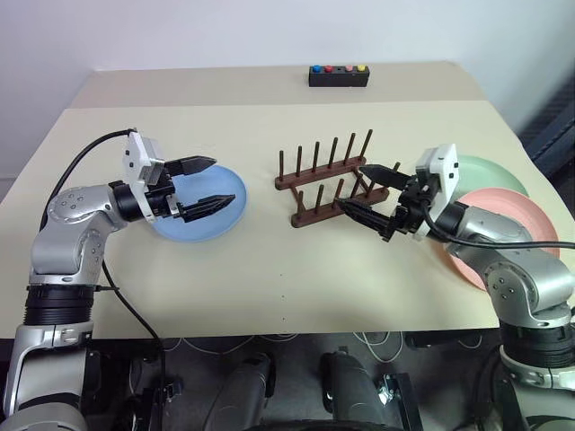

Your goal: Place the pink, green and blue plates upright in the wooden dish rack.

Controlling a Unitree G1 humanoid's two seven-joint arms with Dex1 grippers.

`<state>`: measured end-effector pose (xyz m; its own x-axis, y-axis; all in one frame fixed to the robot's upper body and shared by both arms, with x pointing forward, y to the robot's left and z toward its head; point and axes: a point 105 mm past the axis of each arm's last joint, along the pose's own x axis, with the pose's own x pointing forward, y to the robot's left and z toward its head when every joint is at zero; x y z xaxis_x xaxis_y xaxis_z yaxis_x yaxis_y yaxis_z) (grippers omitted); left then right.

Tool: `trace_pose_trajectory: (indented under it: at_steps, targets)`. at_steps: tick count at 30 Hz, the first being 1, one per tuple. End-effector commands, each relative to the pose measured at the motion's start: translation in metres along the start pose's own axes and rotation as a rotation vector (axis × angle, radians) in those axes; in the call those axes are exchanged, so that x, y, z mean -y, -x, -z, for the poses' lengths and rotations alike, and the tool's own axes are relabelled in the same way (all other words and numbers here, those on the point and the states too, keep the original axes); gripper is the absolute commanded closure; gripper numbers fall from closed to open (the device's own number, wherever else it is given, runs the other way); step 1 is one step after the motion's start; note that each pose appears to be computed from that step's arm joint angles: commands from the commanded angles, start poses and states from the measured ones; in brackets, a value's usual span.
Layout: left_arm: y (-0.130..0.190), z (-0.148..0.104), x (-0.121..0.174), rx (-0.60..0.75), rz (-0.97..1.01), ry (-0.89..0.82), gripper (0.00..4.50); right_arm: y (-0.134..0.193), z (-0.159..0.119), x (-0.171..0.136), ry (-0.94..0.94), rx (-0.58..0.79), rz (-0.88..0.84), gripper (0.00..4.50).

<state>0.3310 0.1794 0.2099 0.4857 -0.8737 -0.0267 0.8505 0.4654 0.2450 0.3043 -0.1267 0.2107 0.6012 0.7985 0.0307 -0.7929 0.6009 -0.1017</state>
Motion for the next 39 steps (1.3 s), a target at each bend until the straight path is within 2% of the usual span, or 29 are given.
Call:
trace_pose_trajectory:
  at_steps: [1, 6, 13, 20, 23, 29, 34, 39]
  targets:
    - [-0.004, -0.008, -0.001, 0.010, 0.025, -0.034, 0.00, -0.001, -0.011, -0.006, 0.051, 0.031, -0.002, 0.06]
    - [-0.022, 0.002, 0.000, -0.001, 0.070, -0.033, 0.00, 0.007, -0.019, -0.005, 0.066, 0.040, 0.031, 0.06]
    - [-0.048, 0.011, 0.026, -0.032, 0.191, -0.050, 0.00, 0.014, -0.018, 0.003, 0.083, 0.047, 0.080, 0.06]
    - [-0.072, 0.023, 0.040, -0.099, 0.214, -0.114, 0.00, 0.013, -0.022, 0.010, 0.111, 0.077, 0.104, 0.06]
    - [-0.085, 0.040, 0.037, -0.175, 0.148, -0.219, 0.00, 0.014, -0.022, 0.012, 0.110, 0.077, 0.110, 0.06]
    - [-0.105, 0.049, 0.046, -0.166, 0.092, -0.181, 0.00, 0.028, -0.018, 0.009, 0.100, 0.049, 0.084, 0.06]
    - [-0.124, 0.069, 0.053, -0.243, 0.052, -0.168, 0.00, 0.029, -0.021, 0.008, 0.096, 0.058, 0.105, 0.06]
    - [-0.138, 0.078, 0.058, -0.290, 0.041, -0.158, 0.00, 0.034, -0.021, 0.007, 0.091, 0.055, 0.127, 0.06]
